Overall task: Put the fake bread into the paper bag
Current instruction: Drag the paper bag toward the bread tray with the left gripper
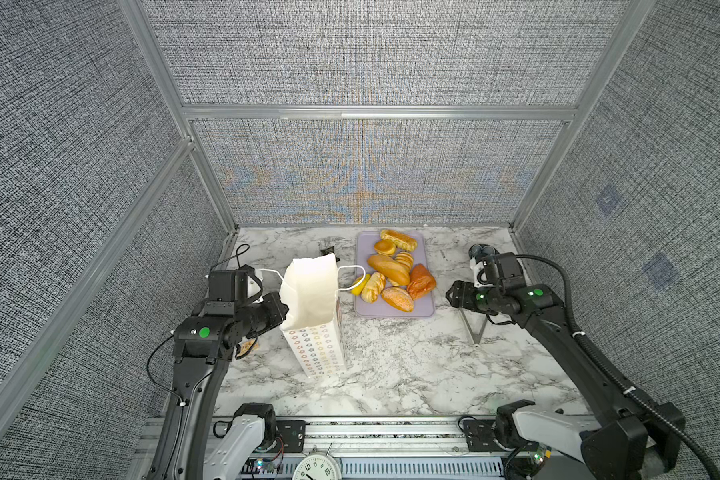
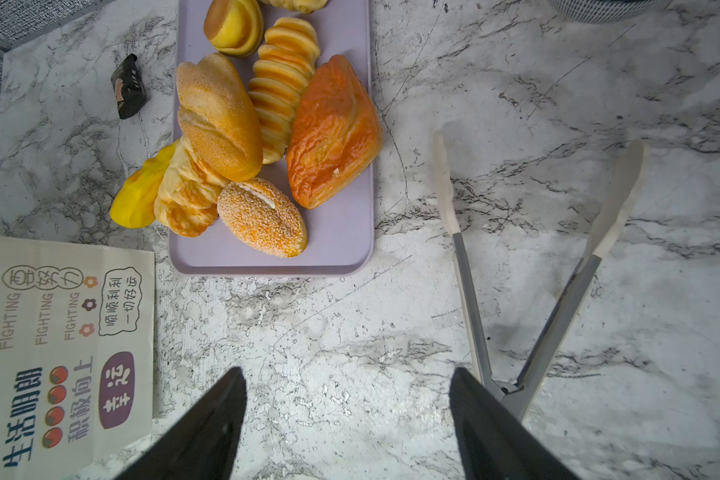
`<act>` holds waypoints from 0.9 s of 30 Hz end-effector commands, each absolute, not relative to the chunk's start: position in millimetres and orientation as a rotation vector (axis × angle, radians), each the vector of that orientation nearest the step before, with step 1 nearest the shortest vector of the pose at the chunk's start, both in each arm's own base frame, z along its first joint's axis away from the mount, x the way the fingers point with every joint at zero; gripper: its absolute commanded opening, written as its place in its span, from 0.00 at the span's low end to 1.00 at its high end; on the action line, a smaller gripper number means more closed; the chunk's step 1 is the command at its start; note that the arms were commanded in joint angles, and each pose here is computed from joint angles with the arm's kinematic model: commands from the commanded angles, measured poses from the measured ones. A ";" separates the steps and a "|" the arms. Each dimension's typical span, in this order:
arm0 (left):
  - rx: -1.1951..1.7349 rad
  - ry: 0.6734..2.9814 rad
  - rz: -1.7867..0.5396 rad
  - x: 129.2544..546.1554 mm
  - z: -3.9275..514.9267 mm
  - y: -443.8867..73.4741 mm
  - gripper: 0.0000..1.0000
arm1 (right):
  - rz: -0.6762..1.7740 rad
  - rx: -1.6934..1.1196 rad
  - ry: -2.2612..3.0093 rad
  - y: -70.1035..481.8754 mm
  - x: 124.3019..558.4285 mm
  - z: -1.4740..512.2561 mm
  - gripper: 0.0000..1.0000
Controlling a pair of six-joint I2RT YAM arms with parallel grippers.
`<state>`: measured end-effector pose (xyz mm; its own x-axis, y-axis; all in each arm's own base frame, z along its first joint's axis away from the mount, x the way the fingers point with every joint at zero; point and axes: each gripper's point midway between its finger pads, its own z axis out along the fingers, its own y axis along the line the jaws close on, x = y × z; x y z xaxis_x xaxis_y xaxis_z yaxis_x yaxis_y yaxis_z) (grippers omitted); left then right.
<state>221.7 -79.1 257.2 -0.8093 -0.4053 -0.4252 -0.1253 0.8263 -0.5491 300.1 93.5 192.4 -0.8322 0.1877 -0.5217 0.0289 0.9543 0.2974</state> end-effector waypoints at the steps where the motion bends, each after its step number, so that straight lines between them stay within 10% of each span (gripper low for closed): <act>1: -0.410 2.461 -0.727 221.4 256.7 -82.6 0.07 | 0.356 0.165 2.536 89.8 299.3 193.9 0.80; 5: -0.407 2.452 -0.747 221.4 258.5 -84.6 0.48 | 0.351 0.174 2.538 87.7 298.8 194.0 0.80; 8: -0.399 2.429 -0.749 223.2 264.1 -84.4 0.61 | 0.345 0.191 2.539 84.9 298.9 194.8 0.79; 27: -0.262 2.367 -0.554 235.9 286.4 -66.5 0.83 | 0.206 0.457 2.621 26.2 282.8 161.1 0.84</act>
